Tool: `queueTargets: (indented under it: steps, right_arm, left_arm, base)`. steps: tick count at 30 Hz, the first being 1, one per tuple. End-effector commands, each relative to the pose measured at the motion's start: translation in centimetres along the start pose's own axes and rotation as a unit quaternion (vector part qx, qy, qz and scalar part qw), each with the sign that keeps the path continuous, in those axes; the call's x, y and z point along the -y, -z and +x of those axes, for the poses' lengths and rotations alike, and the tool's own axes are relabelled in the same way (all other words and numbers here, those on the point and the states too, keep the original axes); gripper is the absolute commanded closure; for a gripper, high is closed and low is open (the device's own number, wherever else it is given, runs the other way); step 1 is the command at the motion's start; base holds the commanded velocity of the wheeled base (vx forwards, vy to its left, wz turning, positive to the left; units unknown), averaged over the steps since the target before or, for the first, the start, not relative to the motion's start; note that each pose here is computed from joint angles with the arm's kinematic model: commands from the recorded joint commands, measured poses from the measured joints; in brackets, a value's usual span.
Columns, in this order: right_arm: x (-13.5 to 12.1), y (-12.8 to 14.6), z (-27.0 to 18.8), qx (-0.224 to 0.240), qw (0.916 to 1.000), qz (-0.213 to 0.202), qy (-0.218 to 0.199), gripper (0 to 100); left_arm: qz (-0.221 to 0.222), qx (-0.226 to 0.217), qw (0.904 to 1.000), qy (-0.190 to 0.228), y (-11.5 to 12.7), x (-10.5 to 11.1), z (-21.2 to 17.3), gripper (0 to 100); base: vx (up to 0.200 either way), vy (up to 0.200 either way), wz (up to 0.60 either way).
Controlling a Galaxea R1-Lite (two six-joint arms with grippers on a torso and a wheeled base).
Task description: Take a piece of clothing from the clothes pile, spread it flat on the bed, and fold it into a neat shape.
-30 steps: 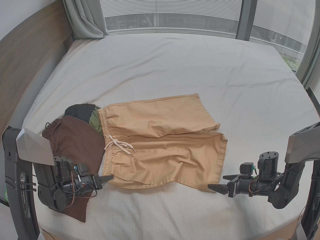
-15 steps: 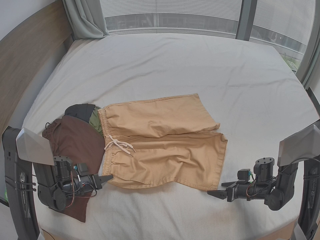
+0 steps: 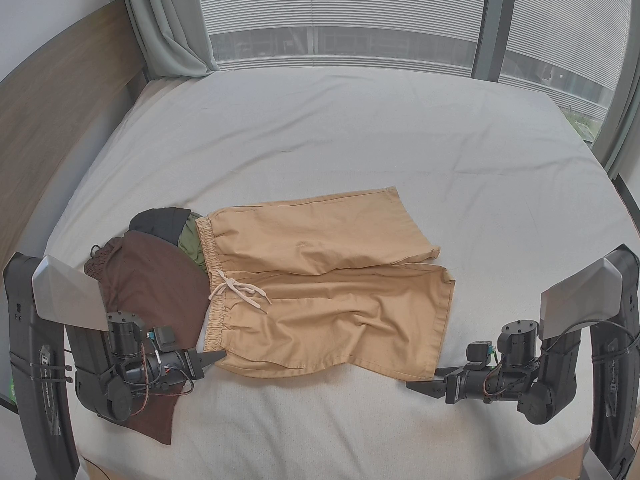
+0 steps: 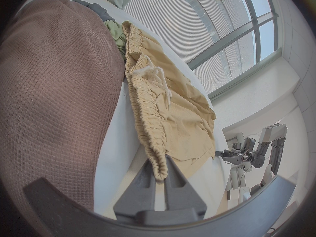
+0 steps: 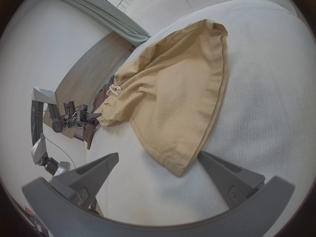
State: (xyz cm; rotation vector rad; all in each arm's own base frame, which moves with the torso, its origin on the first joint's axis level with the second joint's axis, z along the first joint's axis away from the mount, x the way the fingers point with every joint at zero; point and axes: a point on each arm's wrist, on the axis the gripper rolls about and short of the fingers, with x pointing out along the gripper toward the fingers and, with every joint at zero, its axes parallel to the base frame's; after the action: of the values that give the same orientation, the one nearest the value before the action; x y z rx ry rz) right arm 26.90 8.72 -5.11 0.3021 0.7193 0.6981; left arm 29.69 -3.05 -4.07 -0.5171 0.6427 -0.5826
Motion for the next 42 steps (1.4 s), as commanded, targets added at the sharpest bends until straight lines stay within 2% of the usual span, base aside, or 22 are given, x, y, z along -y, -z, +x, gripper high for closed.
queueTargets:
  steps: [1, 6, 13, 14, 24, 36, 42]
  right_arm:
    - [0.7, 1.1, 0.9, -0.008, 0.9999, 0.014, 0.0, 0]
    - [0.6, 0.7, 1.0, -0.003, 0.9995, 0.03, -0.004, 0]
    - [0.7, 0.4, 1.1, 0.004, 0.9996, 0.026, -0.005, 0]
    - [0.7, 0.4, 1.1, 0.003, 0.9996, 0.027, -0.005, 100]
    - [0.8, 0.0, 1.3, 0.014, 0.9997, 0.021, -0.005, 100]
    - [-0.3, -1.0, -0.6, 0.03, 0.9995, 0.014, 0.0, 100]
    - [-0.7, -0.2, -1.7, 0.012, 0.9999, 0.005, 0.006, 100]
  left_arm:
    - [0.001, 0.0, 1.0, 0.0, 0.0, -0.1, 0.0, 100]
    - [0.001, -0.001, 1.0, 0.0, 0.0, -0.1, 0.0, 100]
    - [0.001, -0.001, 1.0, 0.0, 0.0, -0.1, 0.0, 100]
    - [0.001, -0.001, 1.0, 0.0, 0.0, -0.1, 0.0, 100]
    - [0.0, -0.003, 1.0, -0.001, 0.2, -0.2, 0.1, 100]
    - [0.006, 0.0, 1.0, 0.0, 0.0, -0.2, 0.0, 100]
    - [0.005, -0.01, 0.9999, 0.011, 0.2, 0.3, -1.5, 100]
  base:
    - [0.0, 0.0, 0.0]
    - [0.0, 0.0, 0.0]
    - [0.0, 0.0, 0.0]
    - [0.0, 0.0, 0.0]
    - [0.0, 0.0, 0.0]
    - [0.0, 0.0, 0.0]
    - [0.0, 0.0, 0.0]
